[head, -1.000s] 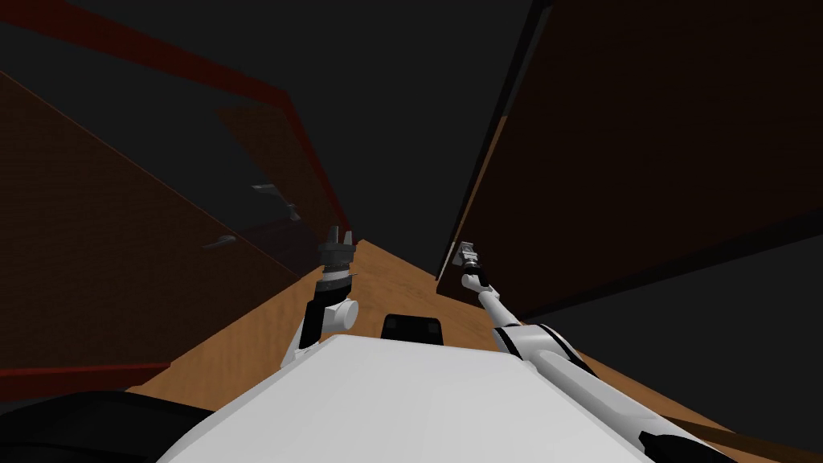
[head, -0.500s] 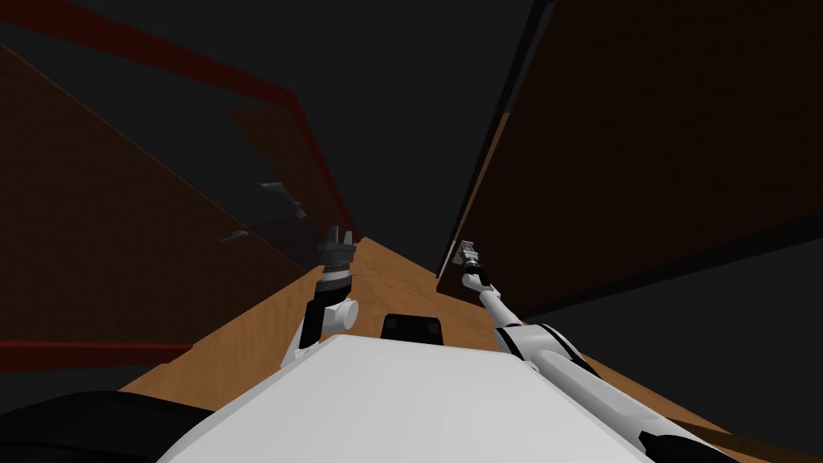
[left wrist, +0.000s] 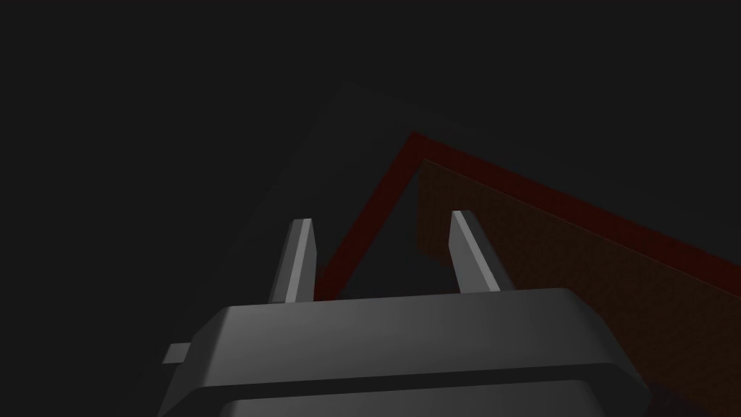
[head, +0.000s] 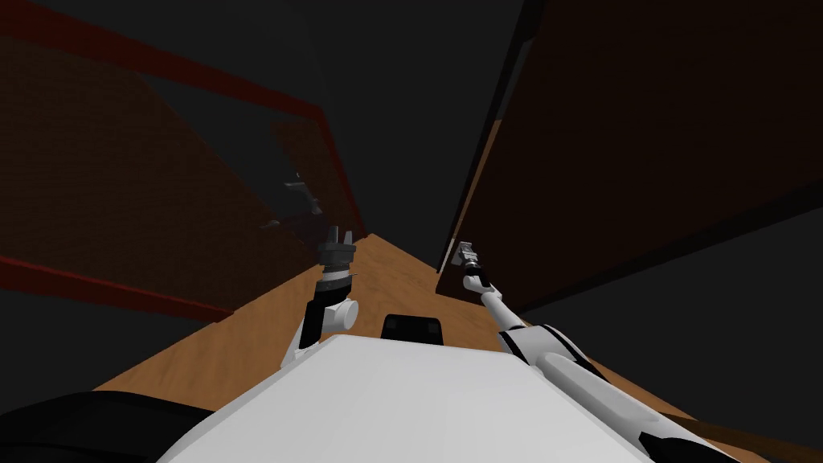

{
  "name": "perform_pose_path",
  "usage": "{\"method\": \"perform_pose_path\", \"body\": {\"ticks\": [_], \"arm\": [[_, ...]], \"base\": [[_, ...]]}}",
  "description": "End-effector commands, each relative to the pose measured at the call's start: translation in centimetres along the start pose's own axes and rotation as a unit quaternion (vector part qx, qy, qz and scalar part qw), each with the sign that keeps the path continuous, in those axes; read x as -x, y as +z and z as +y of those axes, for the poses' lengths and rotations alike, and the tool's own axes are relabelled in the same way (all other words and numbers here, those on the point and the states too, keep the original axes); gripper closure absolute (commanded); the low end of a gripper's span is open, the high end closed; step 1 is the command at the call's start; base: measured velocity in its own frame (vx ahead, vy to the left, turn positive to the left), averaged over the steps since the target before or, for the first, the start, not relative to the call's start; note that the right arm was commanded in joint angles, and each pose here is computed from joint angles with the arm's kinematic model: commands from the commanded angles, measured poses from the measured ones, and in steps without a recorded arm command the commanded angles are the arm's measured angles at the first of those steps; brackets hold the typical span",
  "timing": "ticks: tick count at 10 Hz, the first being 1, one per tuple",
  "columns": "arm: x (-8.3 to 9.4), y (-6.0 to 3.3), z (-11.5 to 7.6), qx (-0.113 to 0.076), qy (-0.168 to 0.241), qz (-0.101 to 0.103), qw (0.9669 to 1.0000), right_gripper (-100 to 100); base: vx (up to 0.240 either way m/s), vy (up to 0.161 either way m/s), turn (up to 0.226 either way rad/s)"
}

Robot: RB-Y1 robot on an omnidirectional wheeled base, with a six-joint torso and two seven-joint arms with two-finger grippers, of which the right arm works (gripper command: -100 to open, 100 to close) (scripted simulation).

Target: Pull the door open

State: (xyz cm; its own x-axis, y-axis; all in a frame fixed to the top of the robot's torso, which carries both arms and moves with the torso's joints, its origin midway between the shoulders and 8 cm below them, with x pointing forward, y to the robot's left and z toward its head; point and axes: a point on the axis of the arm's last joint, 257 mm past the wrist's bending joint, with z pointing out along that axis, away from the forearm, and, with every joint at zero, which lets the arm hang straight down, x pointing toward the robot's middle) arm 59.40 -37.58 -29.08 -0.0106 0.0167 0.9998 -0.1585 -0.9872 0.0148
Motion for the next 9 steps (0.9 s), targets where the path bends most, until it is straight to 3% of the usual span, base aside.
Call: {"method": "perform_pose_path", "body": {"ticks": [1, 3, 4, 9], "arm": [[0.4, -0.33, -0.7, -0.01, 0.005, -0.005, 0.9999, 100], [0.3, -0.27, -0.4, -0.011, 0.004, -0.003, 0.9999, 100], [0.4, -0.47, -1.2, -0.024, 0.005, -0.005, 0.9997, 100], [0.4, -0.82, -2.9, -0.053, 0.006, -0.004, 0.9986, 100]], "base": [[-0.232, -0.096, 0.135], [-0.161, -0.079, 0.083], [-0.147, -0.037, 0.079], [-0.206, -0.081, 0.085]]}}
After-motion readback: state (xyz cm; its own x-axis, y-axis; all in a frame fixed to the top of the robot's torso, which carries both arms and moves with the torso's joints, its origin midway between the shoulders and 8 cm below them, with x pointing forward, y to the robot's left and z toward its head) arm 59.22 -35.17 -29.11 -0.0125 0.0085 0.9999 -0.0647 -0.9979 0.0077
